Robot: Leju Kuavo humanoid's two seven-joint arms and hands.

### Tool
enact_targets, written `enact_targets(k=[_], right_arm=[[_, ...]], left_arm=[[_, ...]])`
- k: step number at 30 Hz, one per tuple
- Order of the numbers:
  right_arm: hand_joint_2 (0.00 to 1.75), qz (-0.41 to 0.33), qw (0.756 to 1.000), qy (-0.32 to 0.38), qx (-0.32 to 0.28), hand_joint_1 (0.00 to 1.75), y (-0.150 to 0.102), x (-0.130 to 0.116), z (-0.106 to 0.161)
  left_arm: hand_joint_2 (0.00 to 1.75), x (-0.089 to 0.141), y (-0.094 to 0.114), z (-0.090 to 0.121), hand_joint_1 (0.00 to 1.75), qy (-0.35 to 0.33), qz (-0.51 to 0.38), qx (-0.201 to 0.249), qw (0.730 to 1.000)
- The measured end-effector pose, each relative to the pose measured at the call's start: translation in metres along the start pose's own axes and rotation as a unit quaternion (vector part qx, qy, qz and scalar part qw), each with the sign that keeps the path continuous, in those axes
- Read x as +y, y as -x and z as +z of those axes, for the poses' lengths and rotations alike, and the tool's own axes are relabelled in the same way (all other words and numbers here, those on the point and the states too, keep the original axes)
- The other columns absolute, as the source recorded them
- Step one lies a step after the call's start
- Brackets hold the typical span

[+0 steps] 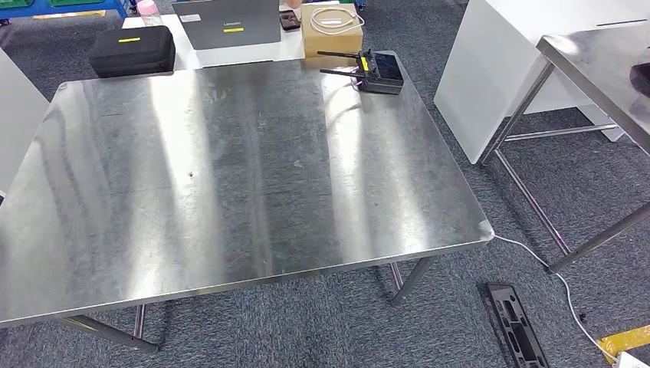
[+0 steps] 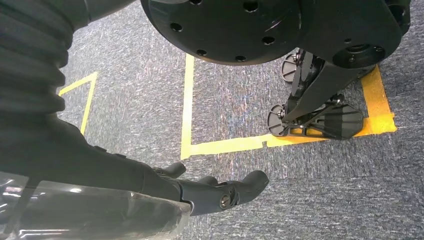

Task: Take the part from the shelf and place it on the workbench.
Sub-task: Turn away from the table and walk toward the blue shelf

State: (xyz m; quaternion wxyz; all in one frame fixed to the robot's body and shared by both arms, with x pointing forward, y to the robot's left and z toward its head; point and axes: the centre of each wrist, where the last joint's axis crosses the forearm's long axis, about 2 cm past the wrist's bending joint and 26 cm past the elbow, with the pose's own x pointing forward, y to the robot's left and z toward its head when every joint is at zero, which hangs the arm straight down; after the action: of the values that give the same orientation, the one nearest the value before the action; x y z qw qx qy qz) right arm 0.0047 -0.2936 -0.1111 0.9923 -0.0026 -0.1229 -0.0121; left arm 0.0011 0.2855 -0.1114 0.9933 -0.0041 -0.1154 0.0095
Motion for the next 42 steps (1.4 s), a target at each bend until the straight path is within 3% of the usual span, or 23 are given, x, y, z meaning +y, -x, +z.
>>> enact_targets(k=[14,27,39,42], right_arm=[[1.75,0.014,1.000,0.004,-0.001,0.00,-0.001,0.000,0.000],[1.75,0.107,0.992,0.058,-0.018,0.00,-0.017,0.001,-0.003],[1.75,0.127,0.985,0.111,-0.025,0.00,-0.028,0.006,-0.005],[0.44,0.124,0.984,0.122,-0.030,0.00,-0.030,0.008,-0.006]], left_arm=[[1.75,0.001,-0.001,0.000,0.00,-0.003,-0.010,-0.001,1.000],[1.75,-0.005,-0.014,-0.003,0.00,-0.029,-0.083,-0.005,0.996],[1.75,-0.017,-0.025,-0.005,0.00,-0.048,-0.130,0.003,0.990],[0.44,-0.022,-0.027,-0.005,0.00,-0.050,-0.137,0.004,0.989]])
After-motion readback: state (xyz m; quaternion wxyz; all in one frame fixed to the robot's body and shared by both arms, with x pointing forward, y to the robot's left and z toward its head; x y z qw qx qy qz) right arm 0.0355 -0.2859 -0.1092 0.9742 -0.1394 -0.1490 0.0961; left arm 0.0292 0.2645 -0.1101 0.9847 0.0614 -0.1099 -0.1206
